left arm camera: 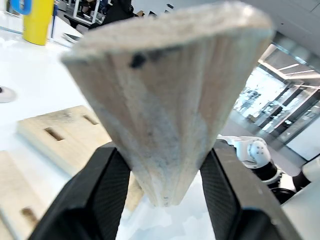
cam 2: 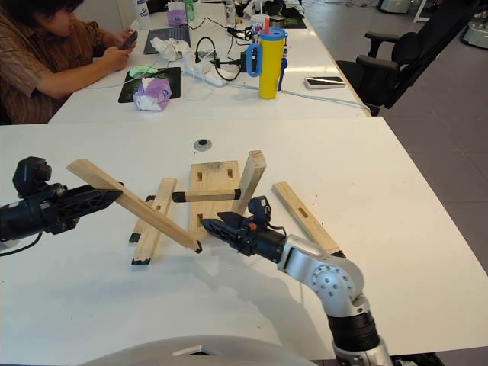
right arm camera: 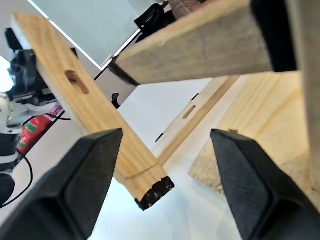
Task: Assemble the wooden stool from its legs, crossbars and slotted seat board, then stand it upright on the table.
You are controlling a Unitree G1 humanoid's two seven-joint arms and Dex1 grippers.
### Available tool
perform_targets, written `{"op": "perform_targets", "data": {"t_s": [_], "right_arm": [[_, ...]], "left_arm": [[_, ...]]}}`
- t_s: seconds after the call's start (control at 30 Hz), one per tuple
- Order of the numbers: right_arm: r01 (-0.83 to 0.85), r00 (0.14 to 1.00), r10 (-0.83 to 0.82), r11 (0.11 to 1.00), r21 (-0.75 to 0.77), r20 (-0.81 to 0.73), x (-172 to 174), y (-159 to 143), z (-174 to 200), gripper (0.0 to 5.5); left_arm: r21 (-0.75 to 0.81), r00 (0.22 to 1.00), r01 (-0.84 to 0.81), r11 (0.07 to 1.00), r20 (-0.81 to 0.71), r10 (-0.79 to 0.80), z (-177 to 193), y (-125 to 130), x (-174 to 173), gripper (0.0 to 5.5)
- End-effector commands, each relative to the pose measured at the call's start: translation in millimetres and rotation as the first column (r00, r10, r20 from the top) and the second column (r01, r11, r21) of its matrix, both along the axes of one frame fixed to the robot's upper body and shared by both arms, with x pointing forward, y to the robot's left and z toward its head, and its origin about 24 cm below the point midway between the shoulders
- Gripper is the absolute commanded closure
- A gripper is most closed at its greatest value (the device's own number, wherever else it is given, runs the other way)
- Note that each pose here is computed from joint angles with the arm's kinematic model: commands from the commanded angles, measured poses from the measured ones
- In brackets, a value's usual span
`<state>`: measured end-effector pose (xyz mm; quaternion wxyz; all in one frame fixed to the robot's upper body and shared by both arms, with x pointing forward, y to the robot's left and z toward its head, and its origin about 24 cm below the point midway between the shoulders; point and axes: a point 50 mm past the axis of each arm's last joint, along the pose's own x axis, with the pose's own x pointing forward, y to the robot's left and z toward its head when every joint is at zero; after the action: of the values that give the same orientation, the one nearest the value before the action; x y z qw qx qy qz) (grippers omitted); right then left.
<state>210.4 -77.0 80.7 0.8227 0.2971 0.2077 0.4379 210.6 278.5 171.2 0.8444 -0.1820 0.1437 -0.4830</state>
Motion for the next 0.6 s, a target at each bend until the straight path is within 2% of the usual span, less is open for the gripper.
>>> {"op": "perform_targets", "data": {"t_s": [0.03, 0.2, 0.4, 0.6], "right_arm": [[0.134, 0.991, -0.135, 0.986, -0.096, -0.006, 9, -2, -8, 2.24], [0.187, 0.982, -0.177, 0.95, -0.251, 0.061, 17, -16, -14, 2.24], [0.008, 0.997, 0.019, 0.927, -0.375, 0.069, 5, -10, -29, 2.24], [-0.021, 0.996, 0.053, 0.916, -0.4, 0.069, 6, -7, -37, 2.24]], "left_arm": [[0.029, 0.998, -0.017, 0.999, 0.067, 0.015, 7, 2, 9, 3.48], [0.031, 0.99, -0.049, 0.998, 0.137, 0.044, 5, -6, 17, 3.48], [0.044, 0.979, -0.039, 0.998, 0.2, 0.029, -3, -28, 28, 3.48], [0.116, 0.978, 0.002, 0.993, 0.206, -0.026, -16, -39, 40, 3.48]]}}
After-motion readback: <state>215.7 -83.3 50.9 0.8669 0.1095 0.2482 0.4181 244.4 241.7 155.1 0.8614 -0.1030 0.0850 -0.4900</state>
